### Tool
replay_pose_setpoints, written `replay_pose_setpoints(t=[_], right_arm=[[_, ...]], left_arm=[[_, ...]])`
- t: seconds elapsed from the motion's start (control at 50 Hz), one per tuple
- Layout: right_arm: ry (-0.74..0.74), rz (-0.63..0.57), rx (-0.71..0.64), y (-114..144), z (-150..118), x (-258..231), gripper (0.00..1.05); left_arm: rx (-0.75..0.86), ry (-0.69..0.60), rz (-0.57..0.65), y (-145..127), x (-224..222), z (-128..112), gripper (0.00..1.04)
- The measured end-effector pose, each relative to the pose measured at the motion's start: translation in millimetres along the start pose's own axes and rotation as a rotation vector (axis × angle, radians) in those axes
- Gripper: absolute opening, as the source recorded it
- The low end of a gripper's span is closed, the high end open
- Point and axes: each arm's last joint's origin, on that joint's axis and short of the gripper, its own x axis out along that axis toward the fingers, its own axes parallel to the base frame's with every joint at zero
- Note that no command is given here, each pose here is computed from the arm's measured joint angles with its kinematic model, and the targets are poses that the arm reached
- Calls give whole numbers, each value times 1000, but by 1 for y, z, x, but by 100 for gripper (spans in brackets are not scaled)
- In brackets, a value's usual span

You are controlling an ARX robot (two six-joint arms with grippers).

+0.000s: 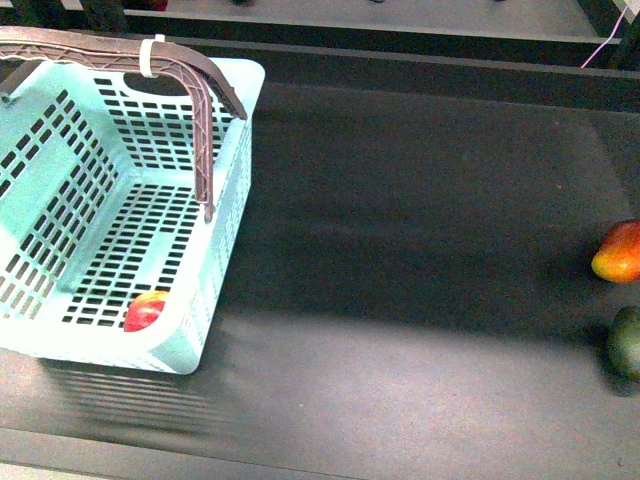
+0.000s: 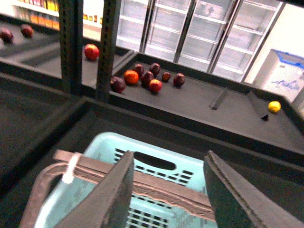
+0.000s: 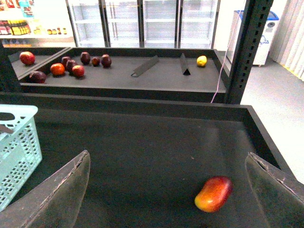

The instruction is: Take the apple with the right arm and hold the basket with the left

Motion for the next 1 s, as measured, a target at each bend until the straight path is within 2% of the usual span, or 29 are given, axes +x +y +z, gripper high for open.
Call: replay_pose_setpoints(t=[0.06, 0.18, 0.2, 0.521, 0.701, 1.001], right_arm=[[0, 0, 0, 0, 0, 0, 96], [0, 0, 0, 0, 0, 0, 96], [0, 0, 0, 0, 0, 0, 96], [0, 0, 0, 0, 0, 0, 96], [0, 0, 0, 0, 0, 0, 96], [0, 0, 0, 0, 0, 0, 96]], left_arm=[[65, -4, -12, 5, -9, 0, 36], [161, 15, 3, 14, -37, -11, 5], [165, 14, 2, 14, -41, -11, 3], [185, 17, 0, 16, -74, -19, 3], [186, 24, 1, 18, -89, -30, 3], [188, 17, 1, 18, -107, -28, 3]])
